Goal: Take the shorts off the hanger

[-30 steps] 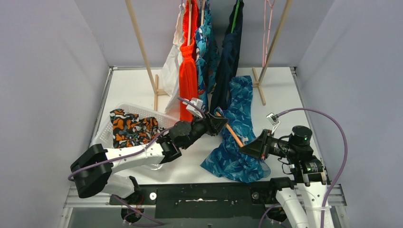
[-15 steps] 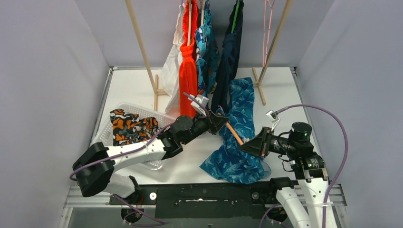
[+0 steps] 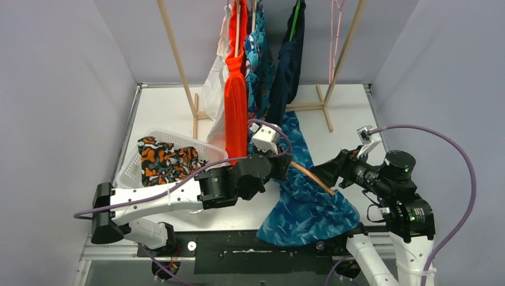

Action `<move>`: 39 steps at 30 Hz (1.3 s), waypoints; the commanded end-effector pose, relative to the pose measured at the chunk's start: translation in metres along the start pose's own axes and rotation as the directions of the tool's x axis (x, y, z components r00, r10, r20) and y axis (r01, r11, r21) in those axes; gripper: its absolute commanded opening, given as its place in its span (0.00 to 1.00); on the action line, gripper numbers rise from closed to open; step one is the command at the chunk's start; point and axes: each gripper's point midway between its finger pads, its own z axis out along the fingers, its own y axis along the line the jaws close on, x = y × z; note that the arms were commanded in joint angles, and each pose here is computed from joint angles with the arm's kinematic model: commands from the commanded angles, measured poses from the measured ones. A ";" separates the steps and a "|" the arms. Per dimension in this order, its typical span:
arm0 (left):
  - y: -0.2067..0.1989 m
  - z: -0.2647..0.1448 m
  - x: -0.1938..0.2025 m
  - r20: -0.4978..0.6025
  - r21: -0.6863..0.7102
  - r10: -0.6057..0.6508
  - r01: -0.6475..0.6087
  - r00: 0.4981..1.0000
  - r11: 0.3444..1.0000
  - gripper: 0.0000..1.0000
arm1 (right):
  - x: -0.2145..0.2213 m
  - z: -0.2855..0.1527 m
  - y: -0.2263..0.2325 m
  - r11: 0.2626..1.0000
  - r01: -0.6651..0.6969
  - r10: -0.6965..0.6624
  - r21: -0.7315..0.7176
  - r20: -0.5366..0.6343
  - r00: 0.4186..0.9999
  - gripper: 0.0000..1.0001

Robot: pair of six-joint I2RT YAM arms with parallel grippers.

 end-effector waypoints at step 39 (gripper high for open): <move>0.130 -0.031 -0.100 0.152 -0.551 -0.080 0.152 0.985 0.821 0.00 | -0.019 0.005 -0.042 0.971 -0.032 0.026 0.237 0.029 0.999 0.80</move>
